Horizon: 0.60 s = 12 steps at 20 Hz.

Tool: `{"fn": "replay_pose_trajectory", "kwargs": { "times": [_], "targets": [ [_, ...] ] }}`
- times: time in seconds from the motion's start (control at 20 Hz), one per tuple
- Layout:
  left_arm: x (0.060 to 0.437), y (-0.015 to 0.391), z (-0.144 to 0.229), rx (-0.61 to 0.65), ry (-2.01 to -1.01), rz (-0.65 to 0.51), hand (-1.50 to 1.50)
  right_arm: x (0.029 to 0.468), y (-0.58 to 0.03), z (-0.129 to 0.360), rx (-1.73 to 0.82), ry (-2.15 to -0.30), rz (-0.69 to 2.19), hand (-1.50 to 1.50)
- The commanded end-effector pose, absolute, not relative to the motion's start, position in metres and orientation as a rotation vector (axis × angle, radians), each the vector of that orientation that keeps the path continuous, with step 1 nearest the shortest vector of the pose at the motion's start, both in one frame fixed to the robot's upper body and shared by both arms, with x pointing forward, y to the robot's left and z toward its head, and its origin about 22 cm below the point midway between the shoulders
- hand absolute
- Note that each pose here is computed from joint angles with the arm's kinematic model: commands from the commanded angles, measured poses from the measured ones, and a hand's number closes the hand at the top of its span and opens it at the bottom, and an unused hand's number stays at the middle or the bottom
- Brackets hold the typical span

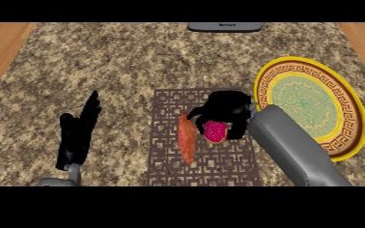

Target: Pick the cupcake from the placemat and place it in the plate

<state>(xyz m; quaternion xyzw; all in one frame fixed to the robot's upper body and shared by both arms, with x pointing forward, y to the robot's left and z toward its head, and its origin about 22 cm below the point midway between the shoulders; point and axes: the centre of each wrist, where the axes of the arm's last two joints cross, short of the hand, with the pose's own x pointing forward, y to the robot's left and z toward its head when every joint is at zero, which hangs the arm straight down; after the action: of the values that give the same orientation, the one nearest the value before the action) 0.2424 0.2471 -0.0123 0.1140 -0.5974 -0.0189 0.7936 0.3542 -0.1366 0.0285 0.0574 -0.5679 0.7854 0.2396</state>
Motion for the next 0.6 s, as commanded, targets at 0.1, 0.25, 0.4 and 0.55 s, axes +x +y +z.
{"fn": "replay_pose_trajectory", "kwargs": {
  "times": [0.1, 0.25, 0.4, 0.55],
  "targets": [
    [0.253, 0.260, -0.013, 0.240, -1.268, -0.022, 0.00, 0.357, -0.134, 0.015, -0.029, -1.569, 1.952, 1.50],
    [0.238, 0.261, -0.019, 0.269, -1.257, -0.004, 0.00, 0.365, -0.177, 0.011, -0.329, -1.404, 1.568, 1.50],
    [0.238, 0.262, -0.020, 0.283, -1.252, 0.017, 0.00, 0.363, -0.198, 0.002, -0.557, -1.285, 1.253, 1.50],
    [0.241, 0.263, -0.014, 0.284, -1.262, 0.007, 0.00, 0.366, -0.179, 0.023, -0.790, -1.329, 1.039, 1.50]
  ]
}}
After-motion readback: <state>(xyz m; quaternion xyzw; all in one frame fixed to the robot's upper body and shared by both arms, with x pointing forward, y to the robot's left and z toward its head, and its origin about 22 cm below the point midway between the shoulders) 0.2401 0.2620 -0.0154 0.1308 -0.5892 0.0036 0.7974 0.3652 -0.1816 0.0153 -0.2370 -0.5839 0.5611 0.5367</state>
